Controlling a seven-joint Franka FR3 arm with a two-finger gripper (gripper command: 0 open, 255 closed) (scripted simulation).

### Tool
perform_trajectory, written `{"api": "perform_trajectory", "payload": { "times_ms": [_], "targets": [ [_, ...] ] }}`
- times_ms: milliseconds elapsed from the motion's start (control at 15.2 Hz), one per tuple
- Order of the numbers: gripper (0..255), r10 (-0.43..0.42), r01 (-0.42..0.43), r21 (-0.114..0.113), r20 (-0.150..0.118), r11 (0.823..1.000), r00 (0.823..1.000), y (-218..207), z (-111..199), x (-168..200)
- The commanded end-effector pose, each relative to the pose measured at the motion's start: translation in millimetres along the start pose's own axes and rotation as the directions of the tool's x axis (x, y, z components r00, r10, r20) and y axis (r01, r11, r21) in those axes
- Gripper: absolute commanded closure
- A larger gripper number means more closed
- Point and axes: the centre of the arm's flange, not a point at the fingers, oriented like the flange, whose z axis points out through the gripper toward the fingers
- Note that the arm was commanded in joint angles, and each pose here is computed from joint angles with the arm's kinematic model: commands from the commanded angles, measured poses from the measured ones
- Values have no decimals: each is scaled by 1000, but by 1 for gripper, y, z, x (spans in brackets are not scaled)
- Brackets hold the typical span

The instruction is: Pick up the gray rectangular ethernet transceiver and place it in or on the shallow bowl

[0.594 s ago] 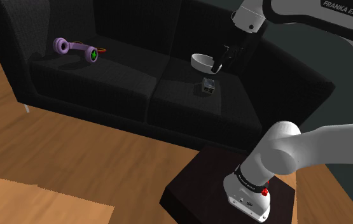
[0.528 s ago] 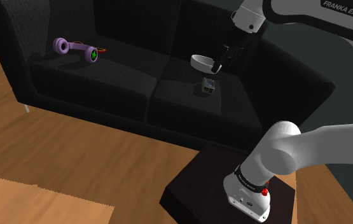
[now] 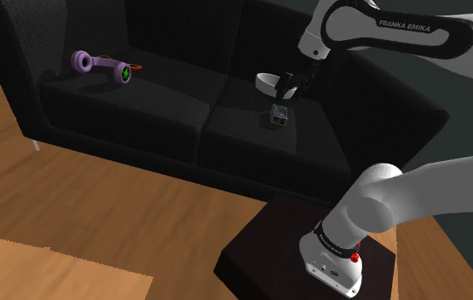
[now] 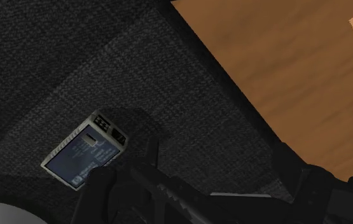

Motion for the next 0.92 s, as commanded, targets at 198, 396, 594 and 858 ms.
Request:
{"api": "perform_trajectory", "payload": {
  "times_ms": [198, 396, 594, 858],
  "targets": [
    [0, 96, -96, -10, 17, 995, 995, 43, 42, 28],
    [0, 153, -152, -17, 27, 988, 988, 69, 68, 43],
    [0, 209, -208, -24, 37, 978, 977, 96, 94, 57],
    [0, 265, -264, -32, 47, 964, 963, 125, 120, 68]
  ]
}}
